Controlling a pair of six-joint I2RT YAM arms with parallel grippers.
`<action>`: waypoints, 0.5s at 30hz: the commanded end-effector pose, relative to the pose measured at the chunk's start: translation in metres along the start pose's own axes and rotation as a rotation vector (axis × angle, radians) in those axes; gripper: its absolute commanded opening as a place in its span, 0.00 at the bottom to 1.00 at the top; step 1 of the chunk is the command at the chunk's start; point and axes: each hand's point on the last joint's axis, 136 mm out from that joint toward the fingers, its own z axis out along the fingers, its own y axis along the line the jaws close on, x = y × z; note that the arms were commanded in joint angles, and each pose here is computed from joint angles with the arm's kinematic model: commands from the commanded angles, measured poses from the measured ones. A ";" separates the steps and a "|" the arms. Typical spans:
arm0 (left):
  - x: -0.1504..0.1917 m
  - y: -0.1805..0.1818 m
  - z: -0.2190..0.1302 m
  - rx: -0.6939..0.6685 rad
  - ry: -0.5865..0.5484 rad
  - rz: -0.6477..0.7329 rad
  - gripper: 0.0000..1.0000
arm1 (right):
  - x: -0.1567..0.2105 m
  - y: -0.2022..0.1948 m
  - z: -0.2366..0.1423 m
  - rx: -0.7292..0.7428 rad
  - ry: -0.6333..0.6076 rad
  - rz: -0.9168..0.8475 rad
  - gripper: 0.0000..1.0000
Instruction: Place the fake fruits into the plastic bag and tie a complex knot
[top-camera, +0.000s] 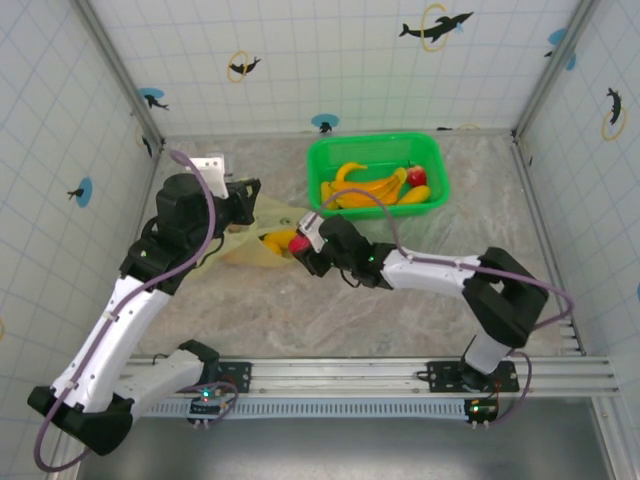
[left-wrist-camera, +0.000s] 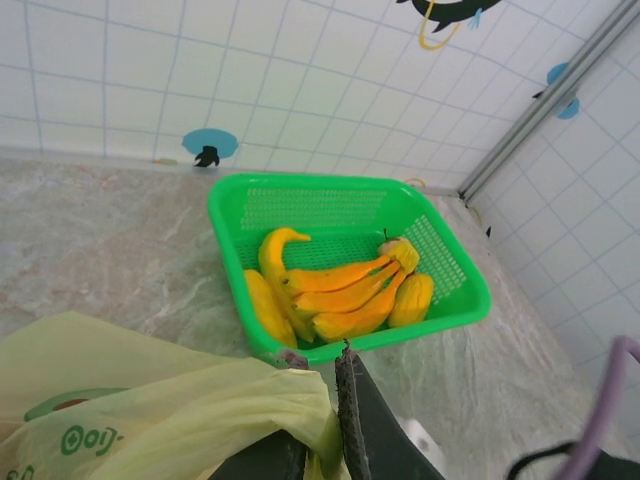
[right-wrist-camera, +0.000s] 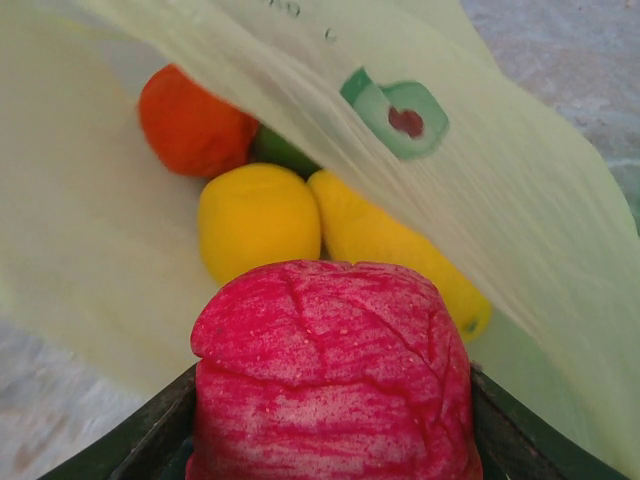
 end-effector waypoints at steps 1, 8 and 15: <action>-0.001 -0.007 -0.002 0.031 -0.009 0.020 0.12 | -0.040 0.005 0.017 -0.030 -0.063 -0.023 0.58; -0.003 -0.005 -0.001 0.020 -0.011 0.025 0.12 | -0.082 0.041 0.056 -0.153 -0.092 -0.030 0.61; -0.006 -0.005 -0.001 0.012 -0.016 0.021 0.12 | -0.083 0.042 0.071 -0.148 -0.079 -0.005 0.81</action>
